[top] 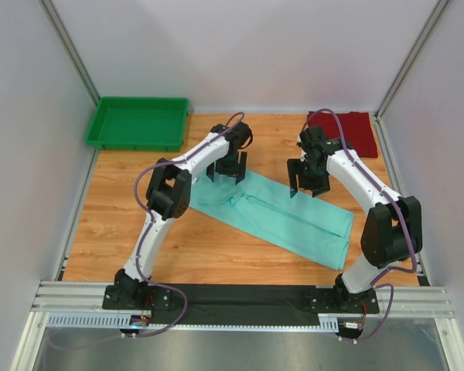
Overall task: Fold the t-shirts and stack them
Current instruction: Fold the tshirt
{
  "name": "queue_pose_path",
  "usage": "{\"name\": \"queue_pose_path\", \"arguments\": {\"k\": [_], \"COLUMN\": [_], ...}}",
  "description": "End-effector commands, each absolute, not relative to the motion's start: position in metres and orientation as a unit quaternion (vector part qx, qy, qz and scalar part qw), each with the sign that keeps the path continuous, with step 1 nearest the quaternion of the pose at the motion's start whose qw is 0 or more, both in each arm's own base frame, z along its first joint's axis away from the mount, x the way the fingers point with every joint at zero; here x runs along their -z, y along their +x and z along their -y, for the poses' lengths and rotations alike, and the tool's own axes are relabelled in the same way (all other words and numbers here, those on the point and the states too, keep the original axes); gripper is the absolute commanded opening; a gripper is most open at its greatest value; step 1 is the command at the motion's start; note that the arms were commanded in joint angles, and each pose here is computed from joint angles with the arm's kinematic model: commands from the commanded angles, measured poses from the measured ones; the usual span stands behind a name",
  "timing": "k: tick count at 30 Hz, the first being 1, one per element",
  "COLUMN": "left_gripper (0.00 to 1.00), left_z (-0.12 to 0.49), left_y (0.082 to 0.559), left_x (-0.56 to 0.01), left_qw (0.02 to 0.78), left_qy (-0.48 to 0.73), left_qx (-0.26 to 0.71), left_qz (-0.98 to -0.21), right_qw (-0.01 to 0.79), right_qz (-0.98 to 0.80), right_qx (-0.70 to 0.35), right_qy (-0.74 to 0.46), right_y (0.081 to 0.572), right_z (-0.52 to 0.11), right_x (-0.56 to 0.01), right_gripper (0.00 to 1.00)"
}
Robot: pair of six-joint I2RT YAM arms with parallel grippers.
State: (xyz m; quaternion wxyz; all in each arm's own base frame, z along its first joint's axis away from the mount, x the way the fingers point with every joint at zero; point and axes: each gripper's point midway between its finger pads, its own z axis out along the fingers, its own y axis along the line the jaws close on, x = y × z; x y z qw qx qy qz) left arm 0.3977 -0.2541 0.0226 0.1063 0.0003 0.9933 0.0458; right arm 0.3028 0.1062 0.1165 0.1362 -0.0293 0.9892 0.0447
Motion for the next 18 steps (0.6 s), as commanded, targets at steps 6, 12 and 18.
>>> {"name": "queue_pose_path", "arguments": {"k": [6,12,18], "left_gripper": [0.89,0.91,0.93], "left_z": [0.258,0.265,0.267], "left_y": [0.487,0.514,0.549], "left_x": [-0.004,-0.007,-0.020], "left_qw": [0.208,0.242,0.292], "left_qy": [0.299,0.430,0.423], "left_qx": [-0.025,-0.010,0.001], "left_qz": [-0.931,-0.870,-0.858], "right_qw": [0.100,0.078,0.052], "right_qz": [-0.993,-0.995,-0.998], "right_qx": [-0.054,-0.054,-0.028], "right_qy": [-0.012,-0.019,-0.018], "right_y": [0.307,0.318,0.317], "right_z": [-0.115,-0.120,-0.118], "right_x": [-0.093,-0.068,-0.041], "right_gripper": [0.73,0.73,0.74]}}
